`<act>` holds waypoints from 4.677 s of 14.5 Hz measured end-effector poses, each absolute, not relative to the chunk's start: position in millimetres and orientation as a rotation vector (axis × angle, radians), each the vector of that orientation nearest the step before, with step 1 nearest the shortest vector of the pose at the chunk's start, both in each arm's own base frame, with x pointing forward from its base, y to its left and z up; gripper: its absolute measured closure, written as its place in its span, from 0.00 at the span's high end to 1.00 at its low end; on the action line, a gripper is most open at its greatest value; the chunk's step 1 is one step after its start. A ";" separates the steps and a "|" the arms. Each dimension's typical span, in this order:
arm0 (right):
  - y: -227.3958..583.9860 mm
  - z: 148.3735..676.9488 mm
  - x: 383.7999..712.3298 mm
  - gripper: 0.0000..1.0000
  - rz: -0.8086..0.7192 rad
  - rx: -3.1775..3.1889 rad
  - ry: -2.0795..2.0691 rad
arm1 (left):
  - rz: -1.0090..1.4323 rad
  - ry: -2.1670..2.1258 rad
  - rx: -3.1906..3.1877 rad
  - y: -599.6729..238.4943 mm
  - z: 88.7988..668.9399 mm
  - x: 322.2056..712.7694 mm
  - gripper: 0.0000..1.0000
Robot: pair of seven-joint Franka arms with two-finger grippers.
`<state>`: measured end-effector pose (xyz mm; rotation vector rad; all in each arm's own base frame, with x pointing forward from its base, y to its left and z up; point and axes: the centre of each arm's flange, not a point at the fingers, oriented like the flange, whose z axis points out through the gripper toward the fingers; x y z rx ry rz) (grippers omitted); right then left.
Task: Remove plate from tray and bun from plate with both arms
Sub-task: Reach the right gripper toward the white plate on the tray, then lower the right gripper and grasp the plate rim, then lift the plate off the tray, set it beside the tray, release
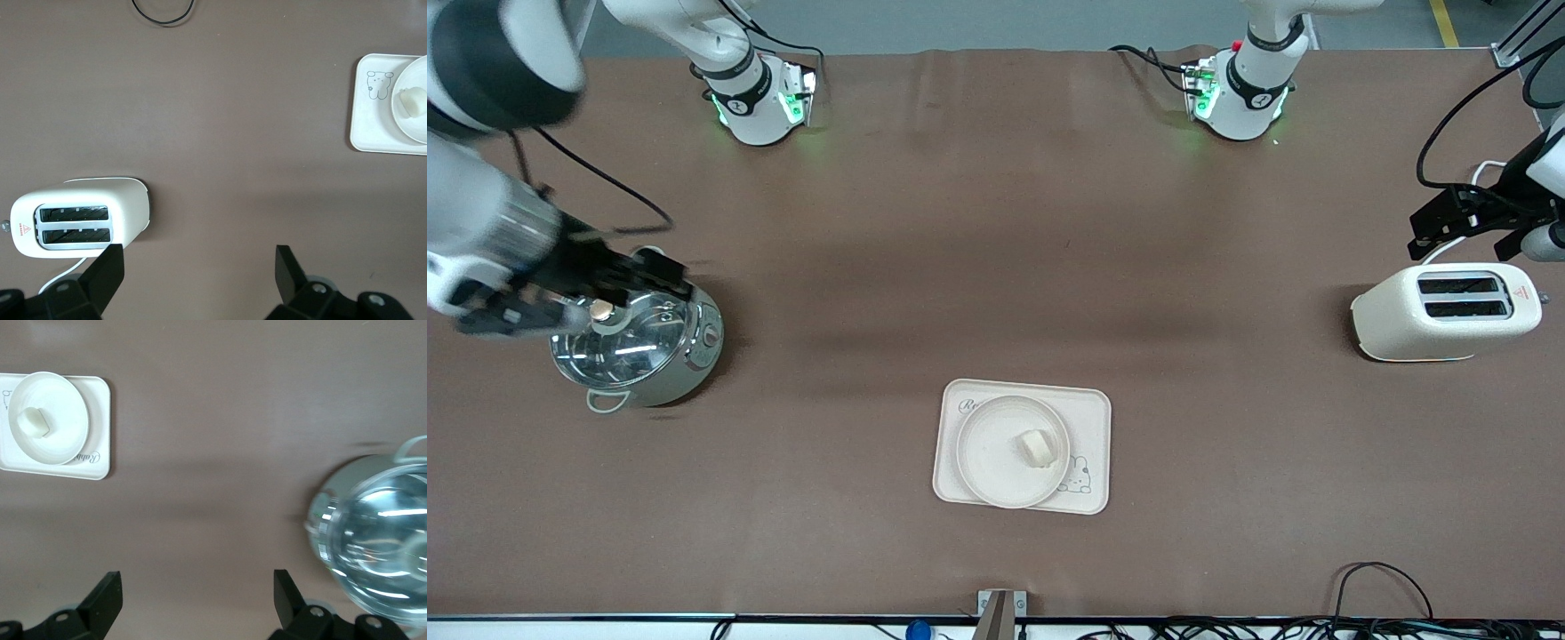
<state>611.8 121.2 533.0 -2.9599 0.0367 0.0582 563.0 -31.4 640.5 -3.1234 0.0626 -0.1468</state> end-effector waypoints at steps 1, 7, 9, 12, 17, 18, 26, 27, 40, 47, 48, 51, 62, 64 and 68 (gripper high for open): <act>142.9 514.9 617.6 1.00 0.064 -2.964 0.068 | -0.147 0.063 -3.123 -31.4 640.5 563.0 1.00; 247.5 377.8 644.9 1.00 0.078 -2.885 0.204 | -0.146 0.063 -3.123 -31.5 640.1 563.4 1.00; 274.4 315.6 653.6 1.00 0.034 -2.857 0.279 | -0.145 0.063 -3.123 -31.5 639.9 563.6 1.00; 311.3 254.6 666.3 1.00 -0.055 -2.850 0.325 | -0.144 0.063 -3.123 -31.5 639.6 563.7 1.00; 363.5 239.5 686.9 0.90 -0.138 -2.808 0.352 | -0.144 0.062 -3.123 -31.4 639.4 563.7 1.00; 367.9 235.0 689.8 0.90 -0.160 -2.799 0.361 | -0.144 0.062 -3.123 -31.3 639.4 563.7 1.00; 393.0 192.5 691.3 0.57 -0.230 -2.739 0.400 | -0.143 0.062 -3.123 -31.3 639.3 563.7 1.00; 394.4 191.8 691.2 0.57 -0.230 -2.738 0.398 | -0.143 0.062 -3.123 -31.3 639.4 563.7 1.00; 411.4 192.1 685.0 0.07 -0.247 -2.729 0.358 | -0.143 0.062 -3.123 -31.2 639.3 563.7 1.00; 428.7 253.0 635.2 0.07 -0.123 -2.675 0.330 | -0.143 0.062 -3.123 -31.1 639.1 563.7 1.00; 429.4 260.0 617.1 0.07 -0.111 -2.669 0.329 | -0.142 0.062 -3.123 -31.1 639.1 563.7 1.00; 420.8 262.2 554.3 0.07 -0.074 -2.694 0.314 | -0.142 0.062 -3.123 -31.1 639.0 563.7 1.00; 417.9 211.3 477.5 0.07 -0.141 -2.751 0.262 | -0.141 0.062 -3.123 -31.1 638.9 563.7 1.00; 416.2 201.5 477.0 0.07 -0.135 -2.760 0.267 | -0.135 0.062 -3.123 -31.1 637.7 563.6 1.00; 419.7 191.6 478.6 0.07 -0.154 -2.754 0.271 | -0.070 0.063 -3.129 -32.1 628.0 561.6 1.00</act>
